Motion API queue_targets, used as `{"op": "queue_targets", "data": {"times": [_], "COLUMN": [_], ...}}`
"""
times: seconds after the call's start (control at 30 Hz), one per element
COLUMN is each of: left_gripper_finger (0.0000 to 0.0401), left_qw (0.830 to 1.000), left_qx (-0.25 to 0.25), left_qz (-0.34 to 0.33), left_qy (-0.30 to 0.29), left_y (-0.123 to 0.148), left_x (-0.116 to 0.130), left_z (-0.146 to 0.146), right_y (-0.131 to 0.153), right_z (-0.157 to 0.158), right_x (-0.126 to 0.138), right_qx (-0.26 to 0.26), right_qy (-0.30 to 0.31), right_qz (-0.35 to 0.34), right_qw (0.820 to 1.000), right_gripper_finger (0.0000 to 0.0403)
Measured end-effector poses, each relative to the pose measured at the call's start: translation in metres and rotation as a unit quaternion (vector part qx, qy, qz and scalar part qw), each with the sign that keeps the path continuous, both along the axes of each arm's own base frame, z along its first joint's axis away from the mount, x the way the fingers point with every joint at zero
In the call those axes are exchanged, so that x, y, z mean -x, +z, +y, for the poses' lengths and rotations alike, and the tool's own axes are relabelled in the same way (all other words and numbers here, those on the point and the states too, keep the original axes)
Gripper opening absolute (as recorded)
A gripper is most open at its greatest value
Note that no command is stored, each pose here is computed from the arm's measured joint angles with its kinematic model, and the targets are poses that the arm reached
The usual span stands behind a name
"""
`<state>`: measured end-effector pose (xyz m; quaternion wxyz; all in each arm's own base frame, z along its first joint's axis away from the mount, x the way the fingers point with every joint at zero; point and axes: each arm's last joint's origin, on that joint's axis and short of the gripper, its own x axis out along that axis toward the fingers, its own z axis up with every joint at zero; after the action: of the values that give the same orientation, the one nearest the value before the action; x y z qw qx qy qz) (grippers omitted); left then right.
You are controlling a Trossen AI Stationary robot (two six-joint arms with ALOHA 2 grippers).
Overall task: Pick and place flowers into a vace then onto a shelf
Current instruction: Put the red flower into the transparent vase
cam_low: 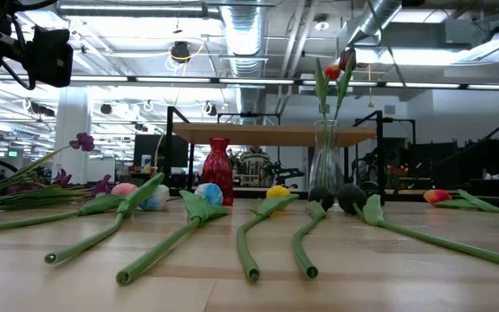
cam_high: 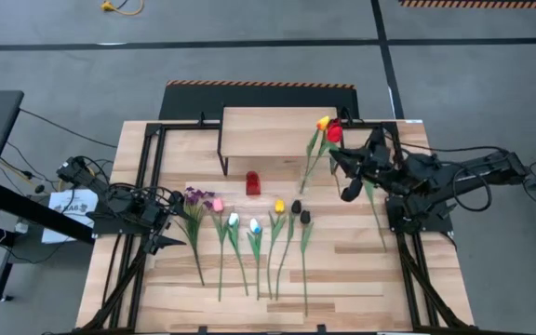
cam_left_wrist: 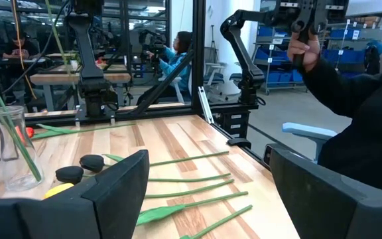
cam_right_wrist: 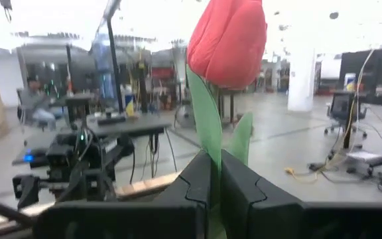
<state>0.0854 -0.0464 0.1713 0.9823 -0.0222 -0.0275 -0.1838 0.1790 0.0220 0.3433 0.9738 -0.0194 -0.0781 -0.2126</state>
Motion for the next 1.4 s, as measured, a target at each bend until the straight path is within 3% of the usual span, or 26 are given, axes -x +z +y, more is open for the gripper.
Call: {"op": "queue_targets", "data": {"times": [0.37,0.8,1.4], "left_gripper_finger": [0.0302,0.0302,0.0302], "left_qw": [1.000,1.000,1.000], "left_qx": [0.000,0.000,0.000], "left_qz": [0.000,0.000,0.000], "left_qy": [0.000,0.000,0.000], "left_y": [0.000,0.000,0.000], "left_x": [0.000,0.000,0.000], "left_z": [0.000,0.000,0.000], "right_y": [-0.033,-0.024,-0.040], "right_z": [-0.006,-0.021,-0.041], "right_x": [0.004,0.008,-0.021], "right_qx": [0.030,0.037,0.034], "right_qy": [-0.025,-0.032,-0.077], "right_qz": [-0.084,-0.158,-0.175], "right_qw": [0.996,0.986,0.981], "right_gripper_finger": [0.0012,0.0012,0.0012]}}
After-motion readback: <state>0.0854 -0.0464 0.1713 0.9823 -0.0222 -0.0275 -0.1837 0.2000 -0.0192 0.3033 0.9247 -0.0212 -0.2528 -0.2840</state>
